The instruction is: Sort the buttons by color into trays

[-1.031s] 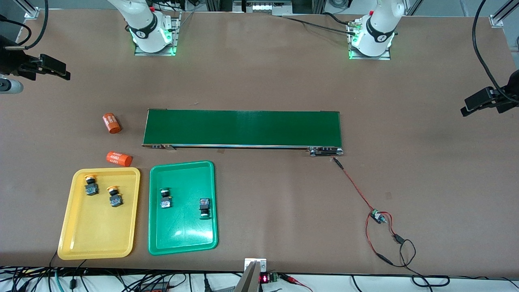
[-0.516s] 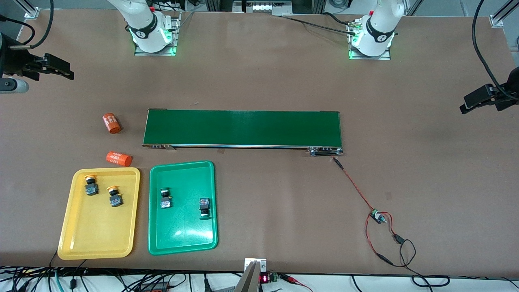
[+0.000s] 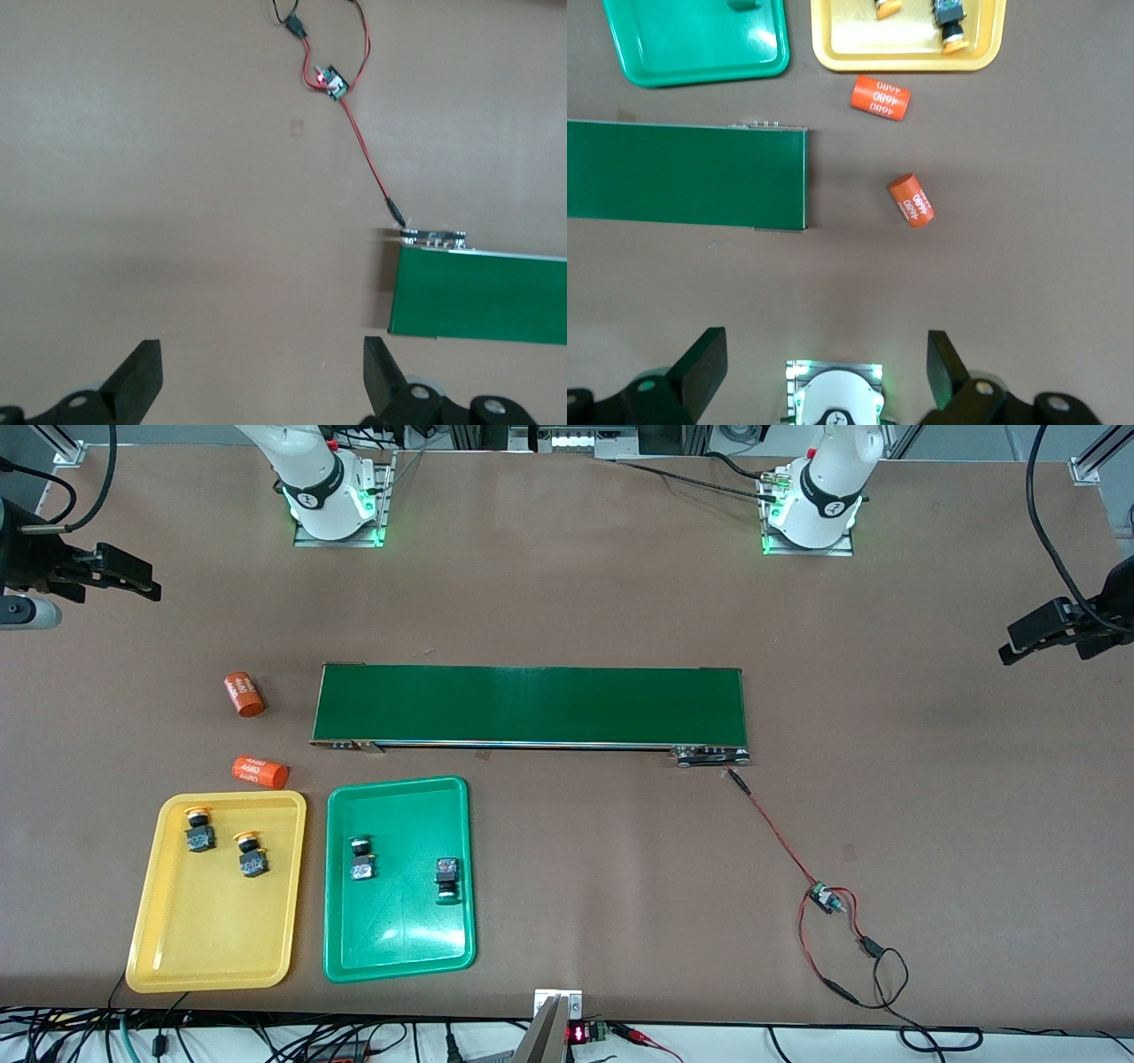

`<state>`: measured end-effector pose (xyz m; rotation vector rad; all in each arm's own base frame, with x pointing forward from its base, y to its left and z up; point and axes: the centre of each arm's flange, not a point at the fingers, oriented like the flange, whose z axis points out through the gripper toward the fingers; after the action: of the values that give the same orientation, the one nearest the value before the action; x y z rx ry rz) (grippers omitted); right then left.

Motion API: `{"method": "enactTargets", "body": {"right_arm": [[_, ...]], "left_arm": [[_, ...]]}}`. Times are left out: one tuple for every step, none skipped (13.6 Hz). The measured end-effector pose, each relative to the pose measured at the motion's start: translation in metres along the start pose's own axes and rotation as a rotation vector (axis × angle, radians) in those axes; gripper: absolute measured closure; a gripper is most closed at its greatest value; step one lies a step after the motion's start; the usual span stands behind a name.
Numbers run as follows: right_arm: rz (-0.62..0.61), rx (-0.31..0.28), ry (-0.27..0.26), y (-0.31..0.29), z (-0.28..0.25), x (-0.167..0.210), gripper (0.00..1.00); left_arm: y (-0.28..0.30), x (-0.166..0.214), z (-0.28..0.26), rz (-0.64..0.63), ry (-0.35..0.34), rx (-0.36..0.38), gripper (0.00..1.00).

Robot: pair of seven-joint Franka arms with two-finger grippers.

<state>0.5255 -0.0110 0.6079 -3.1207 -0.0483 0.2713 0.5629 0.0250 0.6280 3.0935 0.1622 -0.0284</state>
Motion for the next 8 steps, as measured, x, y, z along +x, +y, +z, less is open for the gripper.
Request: {"method": "enactTargets", "body": {"right_arm": [[0.0,-0.001,0.01,0.0001,-0.0008,0.0011,0.0],[0.001,-0.001,0.014,0.0005,-0.0011,0.0016,0.0],[0.002,-0.001,0.014,0.0011,-0.0011,0.0016,0.0],[0.004,-0.002,0.014,0.0019,-0.0011,0.0016,0.0],[0.005,-0.002,0.014,0.0025,-0.0011,0.0016,0.0],[0.005,-0.003,0.014,0.0029,-0.001,0.0016,0.0],[0.006,-0.003,0.014,0.0032,-0.001,0.0017,0.0],[0.006,-0.003,0.014,0.0033,-0.0009,0.0018,0.0]], "left_arm": [[0.001,-0.0007,-0.0001,0.002,-0.003,0.0,0.0],[0.0011,-0.0009,-0.0005,0.002,-0.002,0.0,0.0],[0.001,-0.0012,-0.0006,0.002,-0.003,0.0,0.0],[0.001,-0.0016,-0.0004,0.002,-0.006,0.001,0.0],[0.001,-0.0021,-0.0001,0.003,-0.01,0.001,0.0],[0.0009,-0.0028,0.0003,0.003,-0.016,0.001,0.0],[0.0005,-0.0043,0.001,0.003,-0.028,0.002,0.0],[0.0003,-0.0062,0.0013,0.008,-0.038,0.002,0.0]]}}
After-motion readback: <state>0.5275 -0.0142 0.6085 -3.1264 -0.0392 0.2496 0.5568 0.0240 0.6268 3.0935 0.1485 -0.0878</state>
